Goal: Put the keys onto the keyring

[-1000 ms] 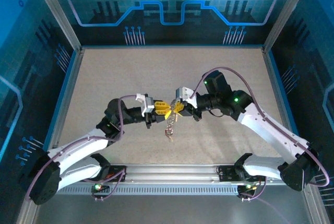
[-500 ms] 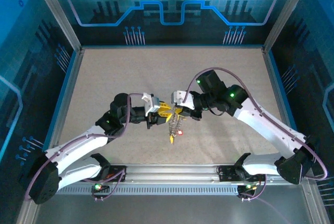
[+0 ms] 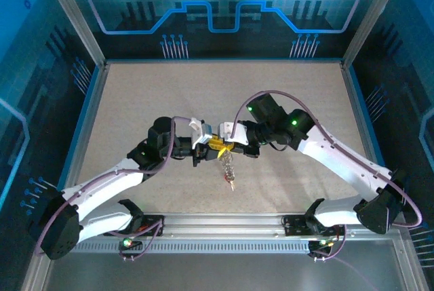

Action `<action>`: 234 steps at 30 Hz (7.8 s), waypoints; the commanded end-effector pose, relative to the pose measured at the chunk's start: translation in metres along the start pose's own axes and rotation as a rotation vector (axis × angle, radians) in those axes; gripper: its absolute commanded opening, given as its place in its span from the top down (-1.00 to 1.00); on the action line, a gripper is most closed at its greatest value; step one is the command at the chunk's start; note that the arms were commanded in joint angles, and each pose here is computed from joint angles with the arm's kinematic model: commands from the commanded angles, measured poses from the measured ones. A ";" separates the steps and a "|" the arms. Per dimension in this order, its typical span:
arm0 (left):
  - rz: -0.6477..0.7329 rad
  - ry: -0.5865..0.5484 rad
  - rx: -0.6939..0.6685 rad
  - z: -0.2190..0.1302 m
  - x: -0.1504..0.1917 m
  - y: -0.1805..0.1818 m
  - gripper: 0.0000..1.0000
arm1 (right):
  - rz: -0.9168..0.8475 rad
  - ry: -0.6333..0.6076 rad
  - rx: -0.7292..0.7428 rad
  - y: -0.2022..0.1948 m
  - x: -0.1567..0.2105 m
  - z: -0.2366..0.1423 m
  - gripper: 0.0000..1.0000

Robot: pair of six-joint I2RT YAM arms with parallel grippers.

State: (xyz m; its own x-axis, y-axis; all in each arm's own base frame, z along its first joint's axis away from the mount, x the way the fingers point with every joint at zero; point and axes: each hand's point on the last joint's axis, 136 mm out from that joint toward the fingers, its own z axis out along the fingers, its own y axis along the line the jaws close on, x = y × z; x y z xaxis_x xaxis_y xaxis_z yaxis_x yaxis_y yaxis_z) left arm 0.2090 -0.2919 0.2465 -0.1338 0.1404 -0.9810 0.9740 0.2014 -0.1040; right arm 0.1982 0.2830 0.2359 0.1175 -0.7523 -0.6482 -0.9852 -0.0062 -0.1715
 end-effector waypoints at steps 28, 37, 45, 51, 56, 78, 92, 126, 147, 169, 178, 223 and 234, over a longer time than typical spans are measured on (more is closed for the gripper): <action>0.106 0.004 -0.057 -0.006 -0.011 0.001 1.00 | 0.057 -0.153 -0.007 -0.003 -0.015 -0.024 0.68; 0.159 -0.130 -0.017 -0.013 -0.038 -0.012 1.00 | 0.104 -0.174 -0.017 -0.002 -0.004 -0.019 0.62; 0.168 -0.167 0.003 -0.014 -0.043 -0.017 1.00 | 0.107 -0.201 -0.032 -0.004 -0.009 -0.017 0.82; 0.170 -0.228 -0.003 -0.016 -0.050 -0.017 1.00 | 0.114 -0.222 -0.065 -0.001 -0.012 -0.014 1.00; 0.170 -0.233 -0.003 -0.013 -0.049 -0.014 1.00 | 0.112 -0.268 -0.068 0.000 -0.019 -0.017 0.77; 0.092 -0.224 -0.040 -0.006 -0.039 0.000 0.74 | 0.145 -0.343 -0.034 -0.010 -0.018 -0.033 1.00; 0.030 0.008 -0.099 0.004 -0.015 0.018 0.56 | 0.062 -0.043 0.029 -0.012 0.005 -0.015 1.00; 0.147 -0.218 0.023 -0.003 -0.043 -0.013 1.00 | 0.157 -0.272 -0.016 -0.007 -0.010 -0.033 0.69; 0.155 -0.313 0.017 -0.006 -0.052 -0.012 1.00 | 0.162 -0.369 -0.045 -0.010 -0.023 -0.038 0.82; 0.107 -0.314 0.019 0.004 -0.048 -0.004 1.00 | 0.100 -0.437 -0.075 -0.001 -0.037 -0.048 0.80; 0.098 -0.309 0.022 0.005 -0.045 -0.003 1.00 | 0.071 -0.449 -0.101 0.008 -0.036 -0.048 0.71; 0.080 -0.043 0.055 0.008 -0.023 -0.010 1.00 | 0.065 -0.347 -0.032 0.005 -0.024 -0.044 0.78; 0.064 -0.209 0.086 -0.001 -0.044 -0.021 1.00 | 0.103 -0.394 -0.071 0.010 -0.020 -0.037 0.69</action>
State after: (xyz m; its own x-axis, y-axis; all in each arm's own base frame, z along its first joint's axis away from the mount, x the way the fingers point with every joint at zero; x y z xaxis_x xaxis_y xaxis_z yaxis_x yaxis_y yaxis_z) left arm 0.2041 -0.3028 0.2579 -0.1244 0.0610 -0.9904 0.9817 0.1524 -0.1139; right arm 0.1878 0.2707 0.2694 0.0517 -0.4833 -0.8739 -0.9971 0.0246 -0.0726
